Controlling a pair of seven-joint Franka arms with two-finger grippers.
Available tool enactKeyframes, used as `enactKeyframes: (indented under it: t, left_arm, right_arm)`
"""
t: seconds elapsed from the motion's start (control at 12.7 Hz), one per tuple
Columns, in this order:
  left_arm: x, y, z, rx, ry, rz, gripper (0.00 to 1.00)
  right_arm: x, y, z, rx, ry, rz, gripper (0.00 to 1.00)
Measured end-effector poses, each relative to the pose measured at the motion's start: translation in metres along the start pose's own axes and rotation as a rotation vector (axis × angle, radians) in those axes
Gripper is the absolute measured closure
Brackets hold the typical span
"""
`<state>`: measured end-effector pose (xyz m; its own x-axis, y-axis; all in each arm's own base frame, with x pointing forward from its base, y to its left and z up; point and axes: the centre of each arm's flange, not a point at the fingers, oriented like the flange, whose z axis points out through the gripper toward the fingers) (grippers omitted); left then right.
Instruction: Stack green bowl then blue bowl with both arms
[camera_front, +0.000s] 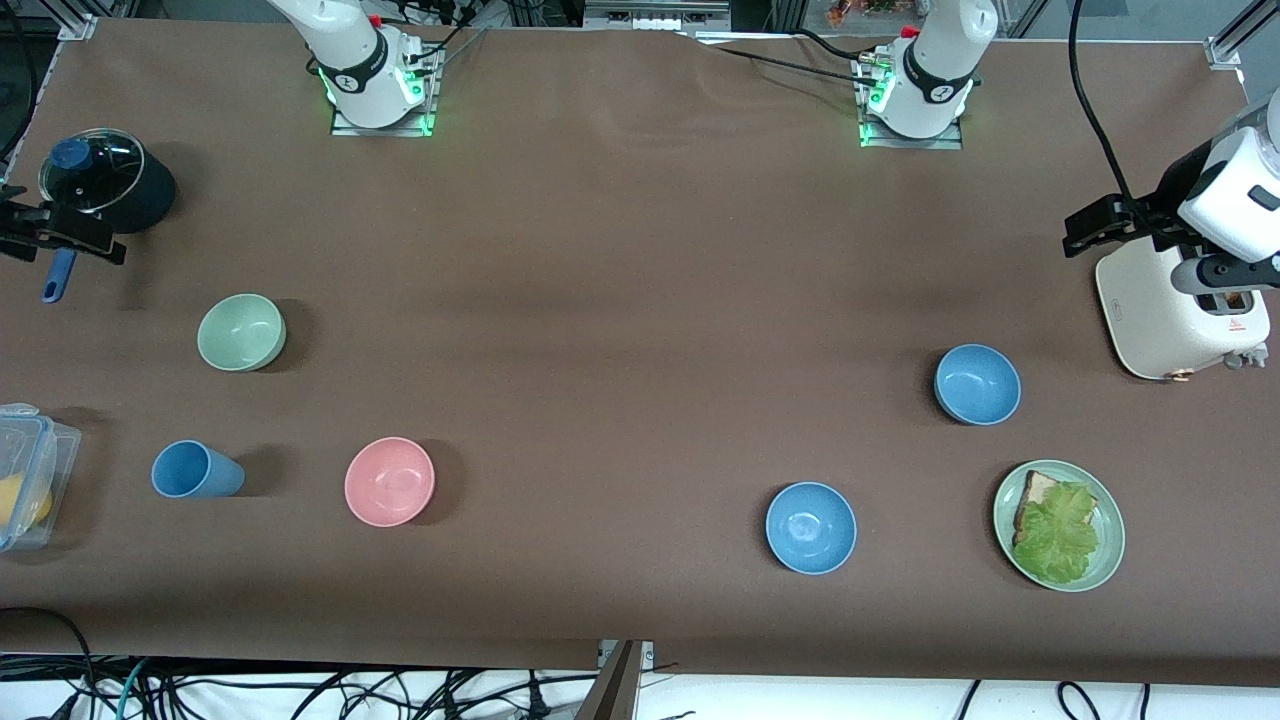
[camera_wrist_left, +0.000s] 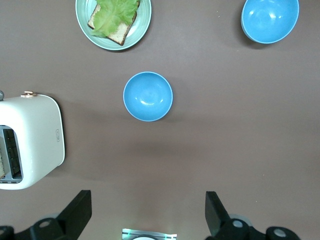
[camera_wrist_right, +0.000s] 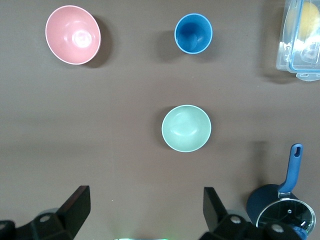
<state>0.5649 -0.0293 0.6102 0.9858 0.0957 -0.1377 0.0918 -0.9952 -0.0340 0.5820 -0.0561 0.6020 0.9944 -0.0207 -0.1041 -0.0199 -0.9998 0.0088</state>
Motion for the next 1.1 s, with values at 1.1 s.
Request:
enactKeyframes:
  t: [1.1]
  left_arm:
    - [-0.001, 0.0, 0.0, 0.001, -0.004, 0.0, 0.0]
  right_arm:
    - [0.026, 0.03, 0.059, 0.0, -0.108, 0.021, 0.0]
